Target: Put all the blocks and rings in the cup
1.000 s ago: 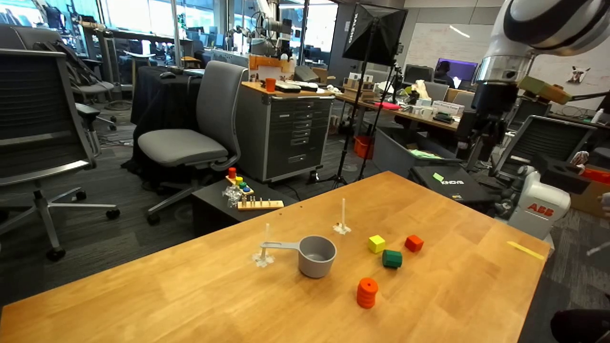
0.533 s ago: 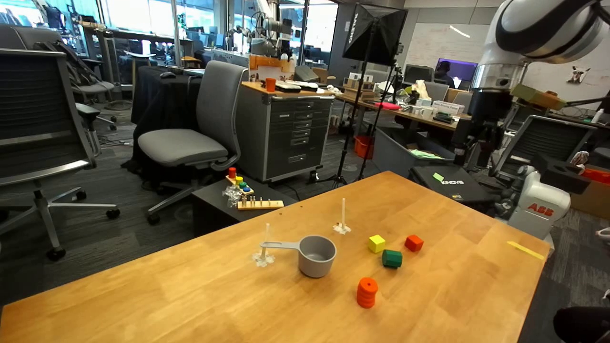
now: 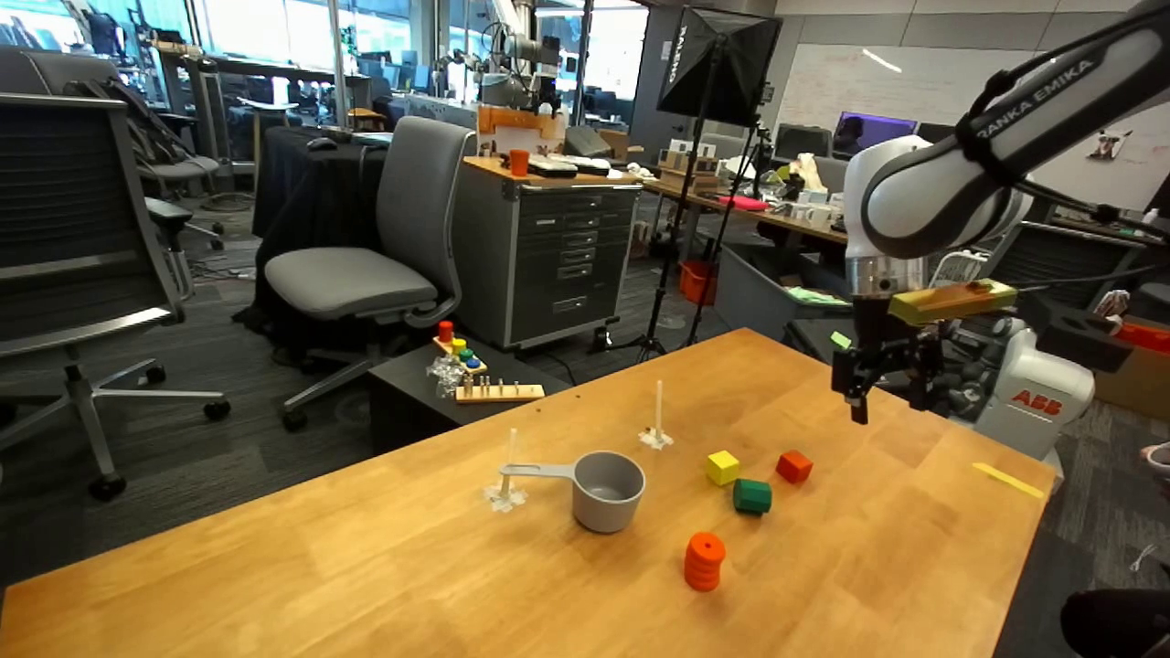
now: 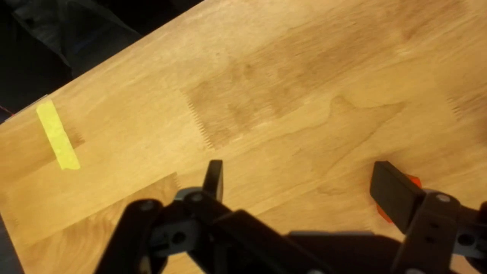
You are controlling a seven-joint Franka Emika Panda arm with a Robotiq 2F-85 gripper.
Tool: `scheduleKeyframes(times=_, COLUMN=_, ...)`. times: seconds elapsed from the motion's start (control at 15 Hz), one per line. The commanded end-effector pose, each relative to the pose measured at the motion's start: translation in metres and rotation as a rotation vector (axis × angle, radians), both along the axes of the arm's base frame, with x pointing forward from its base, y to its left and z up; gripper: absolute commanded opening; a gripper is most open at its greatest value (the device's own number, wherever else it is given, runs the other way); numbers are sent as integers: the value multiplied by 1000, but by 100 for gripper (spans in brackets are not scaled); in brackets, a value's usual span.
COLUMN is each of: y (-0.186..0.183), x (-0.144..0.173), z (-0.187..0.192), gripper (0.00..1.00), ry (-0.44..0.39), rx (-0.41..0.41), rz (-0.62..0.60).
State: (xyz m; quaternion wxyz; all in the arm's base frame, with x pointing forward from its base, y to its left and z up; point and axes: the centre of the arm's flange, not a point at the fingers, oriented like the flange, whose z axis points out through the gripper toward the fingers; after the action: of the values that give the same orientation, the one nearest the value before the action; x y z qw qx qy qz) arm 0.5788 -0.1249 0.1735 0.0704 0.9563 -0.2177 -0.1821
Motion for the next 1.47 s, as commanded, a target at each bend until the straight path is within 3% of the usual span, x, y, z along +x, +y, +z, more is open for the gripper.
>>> scheduleKeyframes(times=0.0, y=16, x=28, z=-7, gripper=100, ry=16, rx=-72, rz=10)
scheduleKeyframes(times=0.2, y=29, x=42, z=-9, gripper=100, ry=11, rx=-73, rz=60)
scheduleKeyframes(times=0.8, y=66, x=73, z=-40, gripper=100, ry=0, rx=40, rz=163)
scheduleKeyframes(times=1.4, y=58, x=76, z=-72, gripper=100, ry=62, rx=64, rz=198)
